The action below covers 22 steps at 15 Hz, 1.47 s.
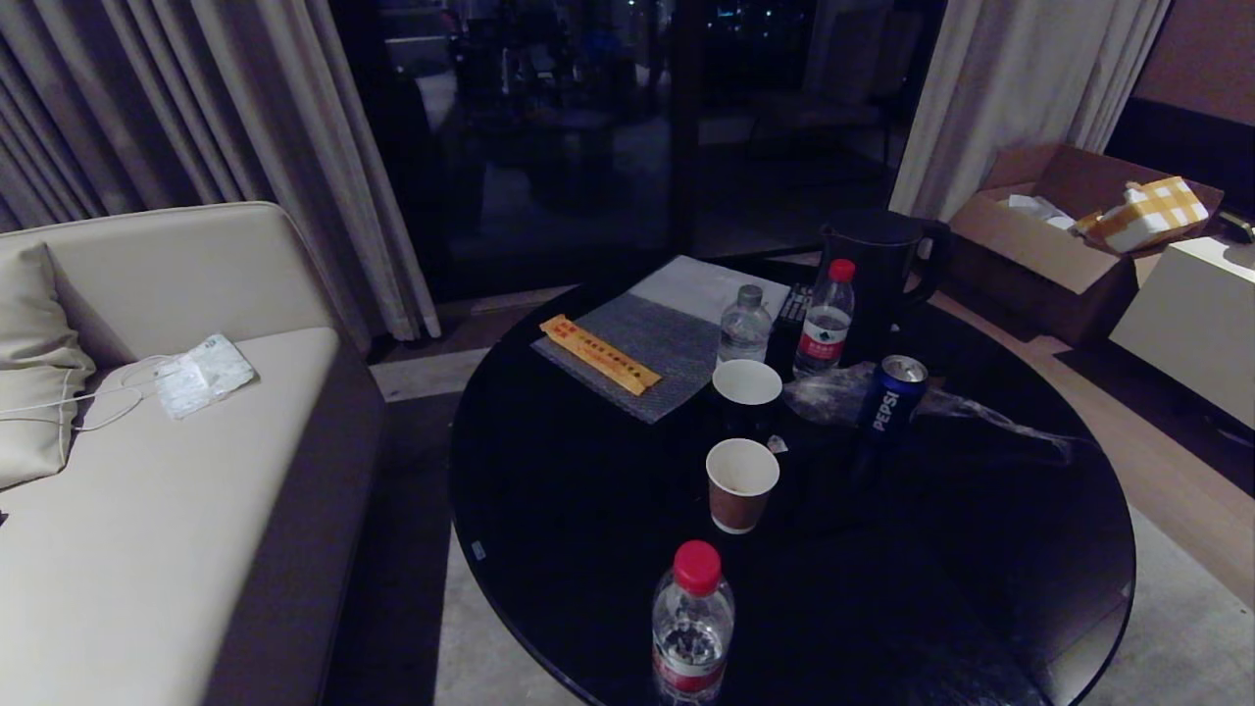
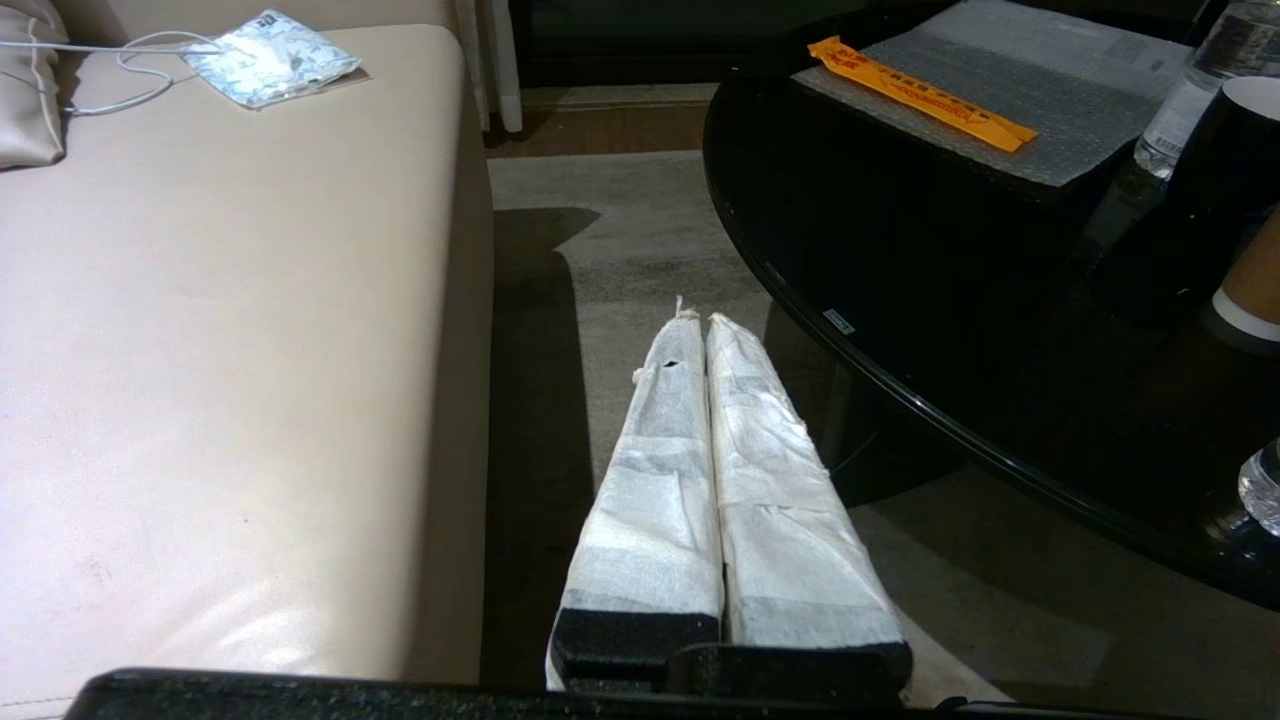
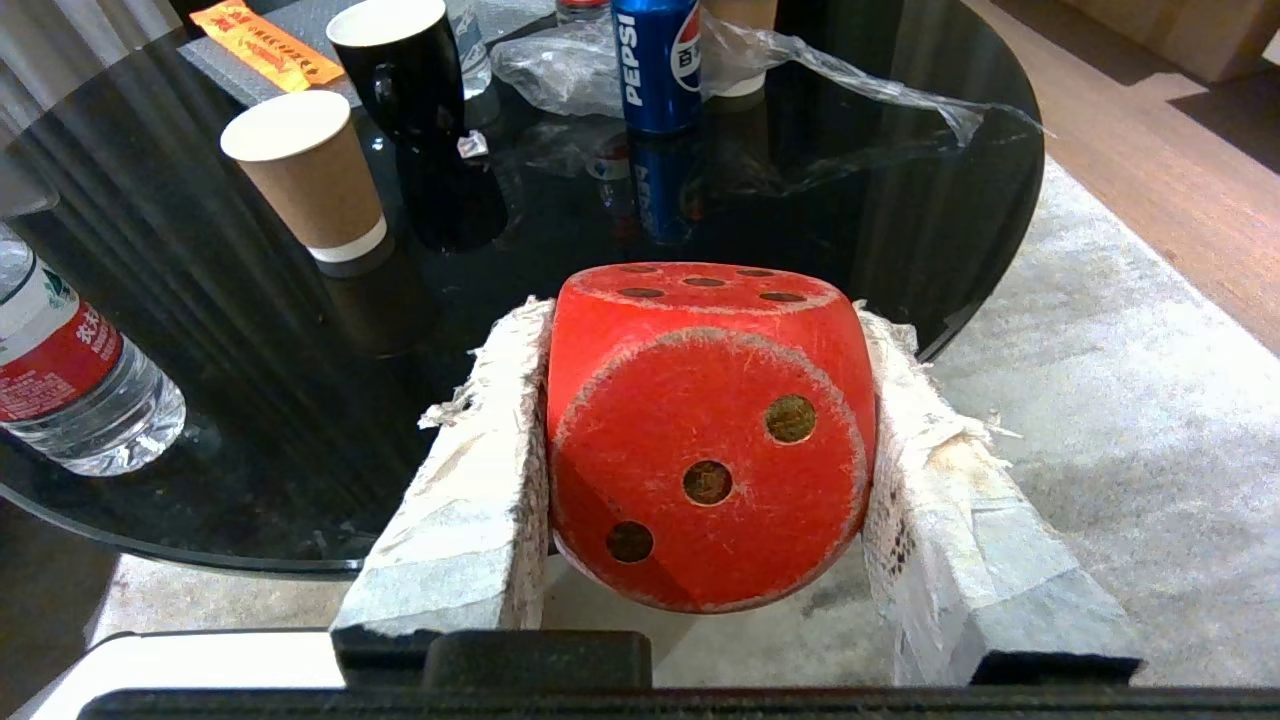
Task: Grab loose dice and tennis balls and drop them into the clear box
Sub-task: Put the toys in the box
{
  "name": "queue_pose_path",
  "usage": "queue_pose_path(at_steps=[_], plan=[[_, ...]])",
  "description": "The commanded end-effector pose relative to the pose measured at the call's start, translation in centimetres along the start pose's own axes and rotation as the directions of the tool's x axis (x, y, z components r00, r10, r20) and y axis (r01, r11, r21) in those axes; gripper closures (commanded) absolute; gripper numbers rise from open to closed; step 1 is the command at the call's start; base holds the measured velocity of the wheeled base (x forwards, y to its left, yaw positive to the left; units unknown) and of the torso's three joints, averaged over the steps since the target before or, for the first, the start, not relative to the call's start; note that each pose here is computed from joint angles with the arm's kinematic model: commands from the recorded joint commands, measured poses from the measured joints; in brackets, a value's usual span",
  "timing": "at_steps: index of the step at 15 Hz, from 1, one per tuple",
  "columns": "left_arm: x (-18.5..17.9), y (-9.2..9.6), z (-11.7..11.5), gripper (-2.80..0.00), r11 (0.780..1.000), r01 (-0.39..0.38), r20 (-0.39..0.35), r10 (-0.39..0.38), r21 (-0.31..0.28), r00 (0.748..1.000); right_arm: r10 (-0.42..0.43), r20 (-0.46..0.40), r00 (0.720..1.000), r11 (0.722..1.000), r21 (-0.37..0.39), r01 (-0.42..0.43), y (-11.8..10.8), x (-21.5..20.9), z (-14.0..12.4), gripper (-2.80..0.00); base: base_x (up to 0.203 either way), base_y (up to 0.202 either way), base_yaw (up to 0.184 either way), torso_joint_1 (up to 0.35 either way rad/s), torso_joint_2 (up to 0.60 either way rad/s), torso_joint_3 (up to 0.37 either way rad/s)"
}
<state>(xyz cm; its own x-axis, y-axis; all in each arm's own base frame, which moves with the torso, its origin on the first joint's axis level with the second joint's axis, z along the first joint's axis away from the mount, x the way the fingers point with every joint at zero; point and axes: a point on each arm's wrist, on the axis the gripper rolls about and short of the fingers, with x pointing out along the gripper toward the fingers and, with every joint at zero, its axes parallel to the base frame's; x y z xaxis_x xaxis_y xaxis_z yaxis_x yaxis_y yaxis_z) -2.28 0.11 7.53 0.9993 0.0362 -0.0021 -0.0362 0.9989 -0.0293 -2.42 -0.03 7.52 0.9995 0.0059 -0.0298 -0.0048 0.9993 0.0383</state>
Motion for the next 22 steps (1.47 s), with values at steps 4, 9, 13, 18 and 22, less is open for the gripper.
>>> queue_pose_path(at_steps=[4,9,13,18,22], plan=[[0.01,0.00,-0.04,0.00,1.000,-0.001,-0.001,0.001,0.000,1.000,0.001,-0.003,1.000,1.000,0.000,-0.001,0.00,0.02,0.00,0.00,0.000,0.000,0.000,0.000,0.00,0.000],[0.01,0.00,-0.04,0.00,1.000,-0.001,-0.001,0.001,0.002,1.000,0.002,-0.002,1.000,1.000,0.001,-0.002,0.00,0.02,0.01,0.00,0.000,0.000,0.000,0.000,0.00,0.000],[0.01,0.00,-0.04,0.00,1.000,-0.001,-0.001,0.001,0.000,1.000,0.000,-0.002,1.000,1.000,0.001,0.000,0.00,0.02,0.01,0.00,-0.067,0.000,0.001,0.001,0.00,0.002],[0.01,0.00,-0.04,0.00,1.000,-0.001,-0.001,0.001,-0.003,1.000,0.000,-0.002,1.000,1.000,0.001,0.000,0.00,0.02,0.01,0.00,-0.184,0.000,-0.001,0.002,0.00,0.002],[0.01,0.00,-0.04,0.00,1.000,-0.001,-0.001,0.001,-0.004,1.000,-0.001,0.002,1.000,1.000,0.000,0.001,0.00,0.02,0.05,0.00,-0.183,0.000,-0.003,0.002,0.01,0.005]])
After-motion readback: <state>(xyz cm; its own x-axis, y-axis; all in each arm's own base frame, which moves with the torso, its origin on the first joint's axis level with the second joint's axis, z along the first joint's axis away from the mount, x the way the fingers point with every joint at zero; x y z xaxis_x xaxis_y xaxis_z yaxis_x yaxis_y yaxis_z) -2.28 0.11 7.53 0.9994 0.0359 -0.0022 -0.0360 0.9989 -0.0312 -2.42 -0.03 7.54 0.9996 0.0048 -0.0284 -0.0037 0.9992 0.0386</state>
